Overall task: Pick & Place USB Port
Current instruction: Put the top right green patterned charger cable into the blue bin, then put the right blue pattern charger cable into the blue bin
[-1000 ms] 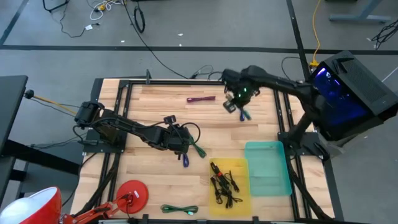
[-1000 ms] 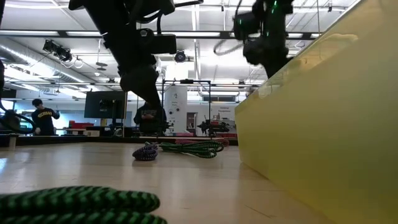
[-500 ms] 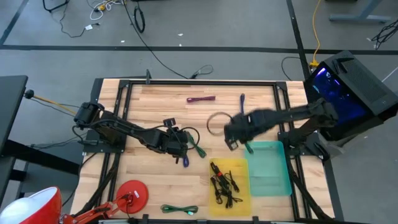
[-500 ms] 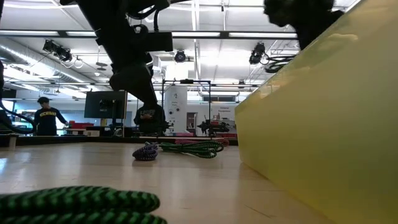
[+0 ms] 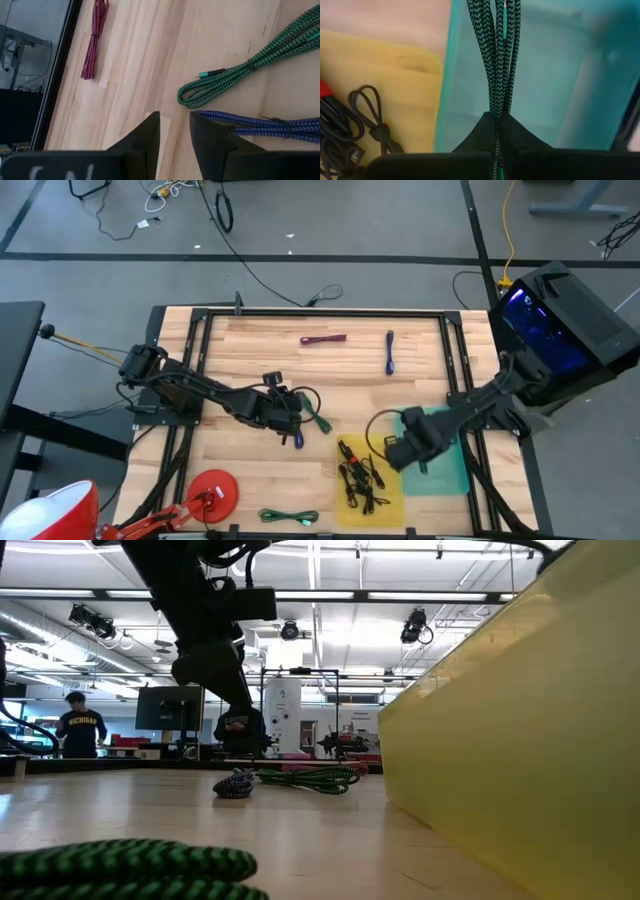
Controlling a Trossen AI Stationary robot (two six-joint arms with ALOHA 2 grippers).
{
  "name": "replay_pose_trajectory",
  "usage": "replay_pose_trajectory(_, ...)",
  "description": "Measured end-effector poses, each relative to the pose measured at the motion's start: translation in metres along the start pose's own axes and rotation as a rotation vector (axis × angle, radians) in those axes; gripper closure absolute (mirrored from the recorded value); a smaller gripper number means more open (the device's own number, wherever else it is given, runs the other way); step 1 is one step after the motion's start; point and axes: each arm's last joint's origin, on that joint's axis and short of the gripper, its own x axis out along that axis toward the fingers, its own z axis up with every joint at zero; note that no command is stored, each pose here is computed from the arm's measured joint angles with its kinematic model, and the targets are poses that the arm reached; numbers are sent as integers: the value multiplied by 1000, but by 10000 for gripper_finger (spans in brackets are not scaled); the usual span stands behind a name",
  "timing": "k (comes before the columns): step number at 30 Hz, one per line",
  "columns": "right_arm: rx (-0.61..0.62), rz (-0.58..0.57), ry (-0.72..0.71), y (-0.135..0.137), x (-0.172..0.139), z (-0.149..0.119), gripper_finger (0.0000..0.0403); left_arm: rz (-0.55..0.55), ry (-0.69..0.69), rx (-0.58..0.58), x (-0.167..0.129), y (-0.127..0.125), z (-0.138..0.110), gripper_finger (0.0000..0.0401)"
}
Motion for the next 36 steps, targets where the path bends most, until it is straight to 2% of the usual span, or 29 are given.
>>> replay_pose_trajectory(4,71,0,-2,-8,14,-17,402,0,0,-19,0,0,0,289)
replay_pose_trajectory(9,101,-22,21,-16,27,-30,401,0,-1,-22,0,0,0,289)
replay_pose_trajectory(13,114,-51,1,-22,34,-30,391,-1,-1,-23,0,0,0,289)
replay_pose_trajectory(18,75,-18,-53,-21,34,-28,366,-1,-2,-23,0,0,0,289)
replay_pose_trajectory(26,60,-20,-62,-21,34,-28,334,-1,-2,-24,0,0,0,289)
replay_pose_trajectory(29,27,4,-121,-21,34,-26,326,-1,-2,-24,0,0,0,289)
replay_pose_trajectory(33,-25,96,-338,-16,32,-14,322,-1,-4,-25,0,0,0,289)
replay_pose_trajectory(36,-70,91,-457,-12,31,2,325,-2,-5,-28,0,0,1,289)
